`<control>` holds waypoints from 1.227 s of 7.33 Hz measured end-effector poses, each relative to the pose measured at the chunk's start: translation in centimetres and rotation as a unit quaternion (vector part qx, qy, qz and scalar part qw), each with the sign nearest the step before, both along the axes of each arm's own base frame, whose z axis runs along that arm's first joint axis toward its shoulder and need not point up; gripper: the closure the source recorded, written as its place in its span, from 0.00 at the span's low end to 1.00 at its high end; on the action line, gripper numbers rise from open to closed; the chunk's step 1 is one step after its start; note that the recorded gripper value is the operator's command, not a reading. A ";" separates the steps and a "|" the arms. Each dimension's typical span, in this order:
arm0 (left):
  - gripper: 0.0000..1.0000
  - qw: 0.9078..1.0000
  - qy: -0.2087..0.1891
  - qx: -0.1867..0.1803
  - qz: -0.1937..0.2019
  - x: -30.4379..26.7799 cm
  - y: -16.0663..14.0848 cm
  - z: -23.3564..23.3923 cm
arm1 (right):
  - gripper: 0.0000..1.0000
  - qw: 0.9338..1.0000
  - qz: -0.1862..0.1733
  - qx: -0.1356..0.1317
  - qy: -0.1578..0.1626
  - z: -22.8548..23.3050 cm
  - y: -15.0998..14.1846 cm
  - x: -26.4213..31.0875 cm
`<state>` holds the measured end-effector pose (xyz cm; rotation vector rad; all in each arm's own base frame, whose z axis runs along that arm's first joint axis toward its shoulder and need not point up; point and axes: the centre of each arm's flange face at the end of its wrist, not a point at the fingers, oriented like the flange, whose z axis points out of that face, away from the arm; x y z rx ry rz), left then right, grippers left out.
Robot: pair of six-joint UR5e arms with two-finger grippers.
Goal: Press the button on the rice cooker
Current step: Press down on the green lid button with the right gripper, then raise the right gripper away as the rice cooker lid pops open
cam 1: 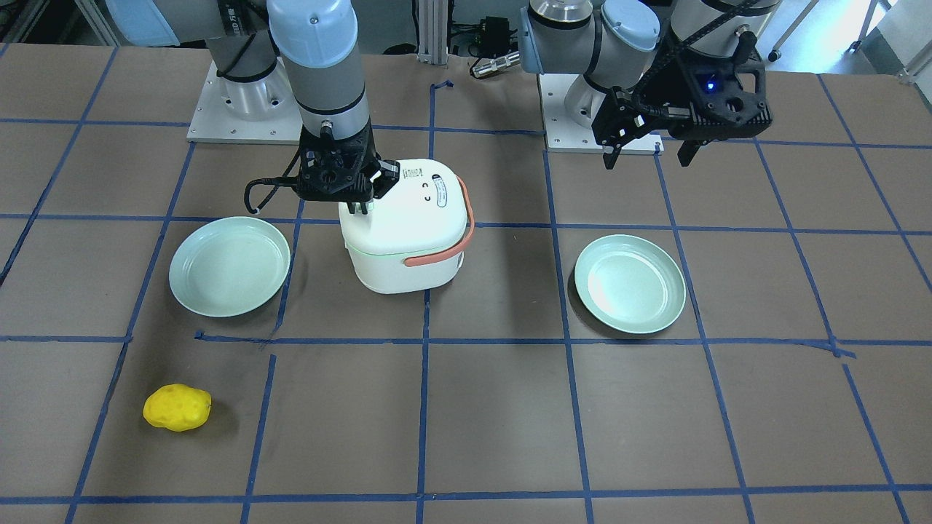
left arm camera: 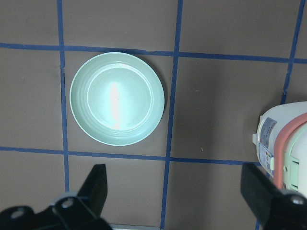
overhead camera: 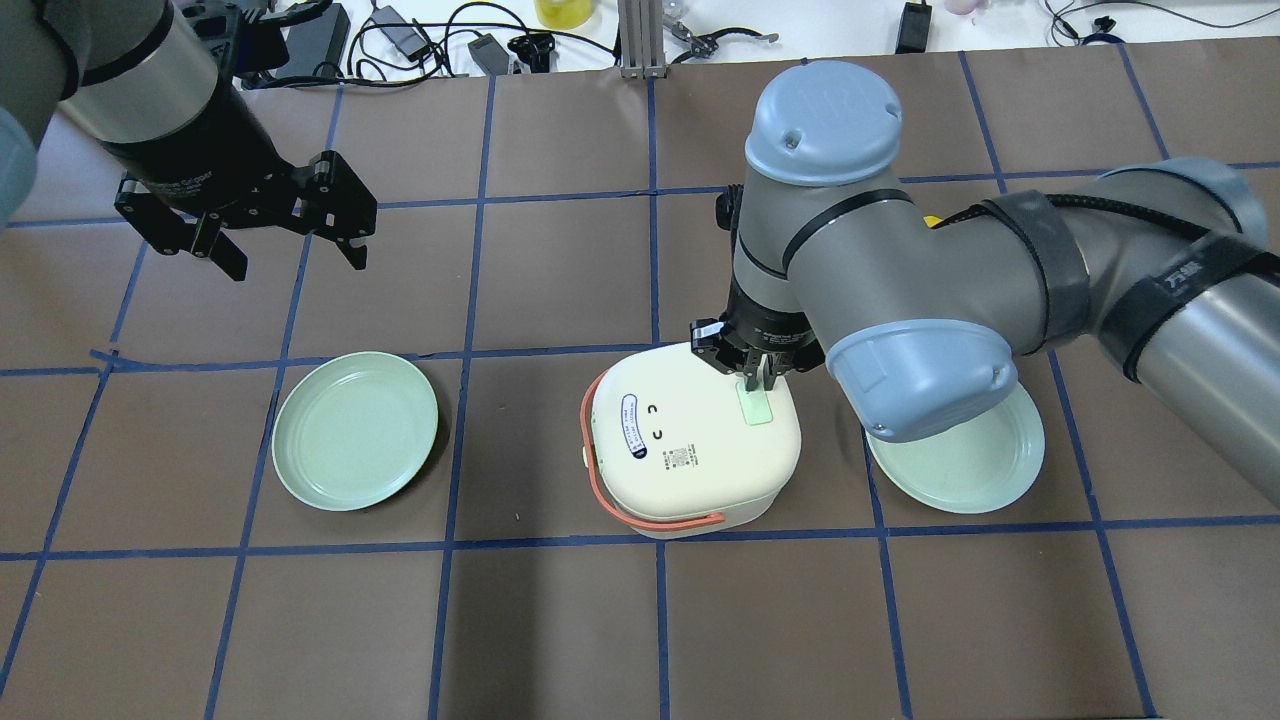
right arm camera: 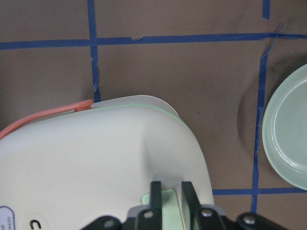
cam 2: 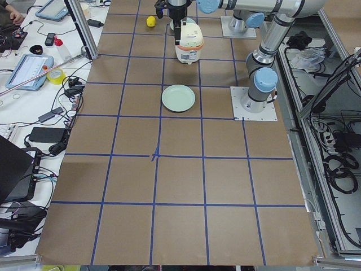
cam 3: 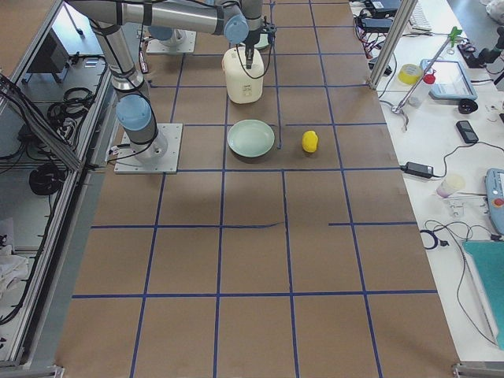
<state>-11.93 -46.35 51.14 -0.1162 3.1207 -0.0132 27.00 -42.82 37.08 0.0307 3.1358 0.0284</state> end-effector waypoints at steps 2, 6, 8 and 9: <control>0.00 1.000 0.000 0.000 0.000 0.0 0.0 0.0 | 0.00 1.000 -0.008 0.009 0.013 3.5 -1.2 -0.8; 0.00 1.000 0.000 0.000 0.001 0.0 0.0 0.0 | 0.00 1.000 -0.010 -0.021 0.010 11.3 -6.1 -7.9; 0.00 1.000 0.000 0.000 0.000 0.0 0.0 0.0 | 0.00 0.999 0.025 -0.035 0.008 12.5 -7.1 -10.0; 0.00 1.000 0.000 0.000 0.000 0.0 0.0 0.0 | 0.00 0.999 0.033 -0.036 0.010 12.7 -7.3 -10.4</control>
